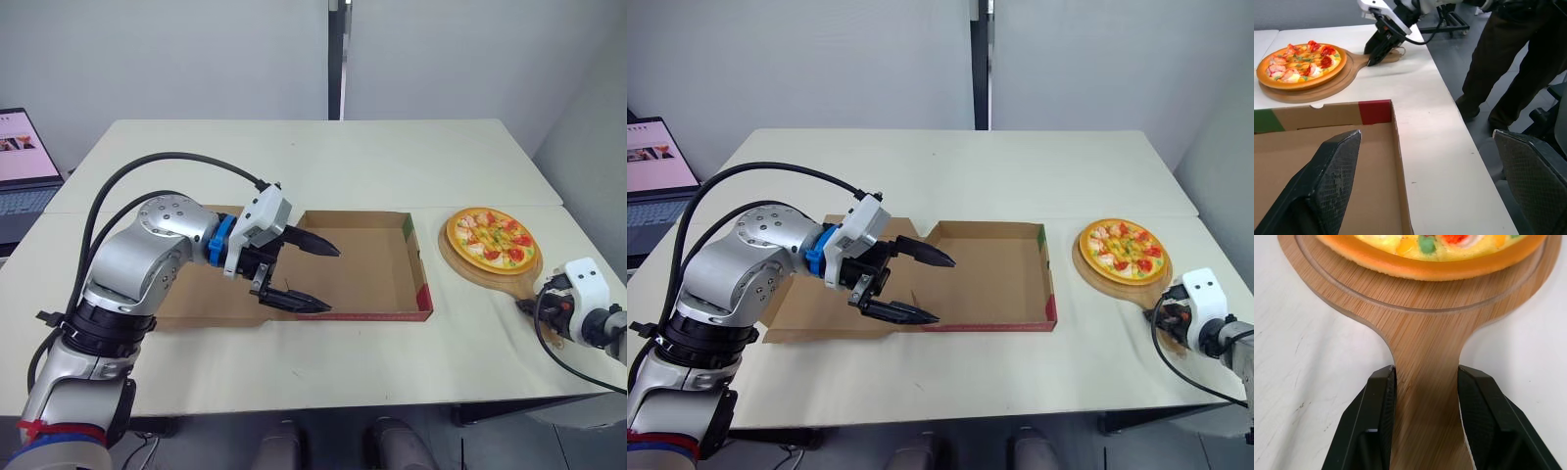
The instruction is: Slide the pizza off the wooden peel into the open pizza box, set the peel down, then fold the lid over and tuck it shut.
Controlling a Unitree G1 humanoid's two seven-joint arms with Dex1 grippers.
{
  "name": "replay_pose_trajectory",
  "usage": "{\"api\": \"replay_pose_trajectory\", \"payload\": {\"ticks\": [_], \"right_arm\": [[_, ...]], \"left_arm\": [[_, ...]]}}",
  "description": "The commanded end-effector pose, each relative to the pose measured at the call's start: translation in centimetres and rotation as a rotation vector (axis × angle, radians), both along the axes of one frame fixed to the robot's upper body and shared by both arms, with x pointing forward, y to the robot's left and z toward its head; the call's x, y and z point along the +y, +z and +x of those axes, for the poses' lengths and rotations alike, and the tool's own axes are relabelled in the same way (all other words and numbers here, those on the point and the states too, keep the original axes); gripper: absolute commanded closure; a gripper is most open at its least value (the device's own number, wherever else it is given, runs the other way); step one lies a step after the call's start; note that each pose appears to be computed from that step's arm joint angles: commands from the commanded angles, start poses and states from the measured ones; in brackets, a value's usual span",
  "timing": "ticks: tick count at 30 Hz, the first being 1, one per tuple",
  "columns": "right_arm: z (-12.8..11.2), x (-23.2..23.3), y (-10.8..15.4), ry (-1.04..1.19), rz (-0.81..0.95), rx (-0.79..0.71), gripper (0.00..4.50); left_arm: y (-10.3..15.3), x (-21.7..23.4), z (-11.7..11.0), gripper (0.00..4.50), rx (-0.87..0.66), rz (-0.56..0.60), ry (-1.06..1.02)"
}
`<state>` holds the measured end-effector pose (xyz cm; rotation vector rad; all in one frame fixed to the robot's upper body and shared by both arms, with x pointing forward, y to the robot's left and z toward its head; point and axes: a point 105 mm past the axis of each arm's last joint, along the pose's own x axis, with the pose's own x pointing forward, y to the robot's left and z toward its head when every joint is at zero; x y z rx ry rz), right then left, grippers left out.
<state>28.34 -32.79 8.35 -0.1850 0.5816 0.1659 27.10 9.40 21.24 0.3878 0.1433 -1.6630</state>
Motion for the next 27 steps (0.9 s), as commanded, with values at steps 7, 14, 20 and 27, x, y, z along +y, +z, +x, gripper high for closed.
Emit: {"api": "replay_pose_trajectory", "payload": {"ticks": [7, 14, 20, 27], "right_arm": [[1.2, -1.9, 7.8, -0.037, -0.171, -0.245, 2.88], [2.5, -0.9, 12.0, 0.039, -0.213, -0.324, 2.89], [3.9, 1.3, 13.6, 0.14, -0.207, -0.359, 2.89], [4.8, 5.0, 14.2, 0.319, -0.21, -0.363, 2.89]], "left_arm": [[2.3, 1.8, 1.3, 0.0, -0.066, -0.018, 0.119], [2.7, 2.7, 1.6, 0.0, -0.076, -0.013, 0.178], [2.9, 2.9, 1.4, 0.0, -0.08, -0.011, 0.202], [2.9, 4.8, 1.6, 0.0, -0.079, 0.02, 0.288]]}}
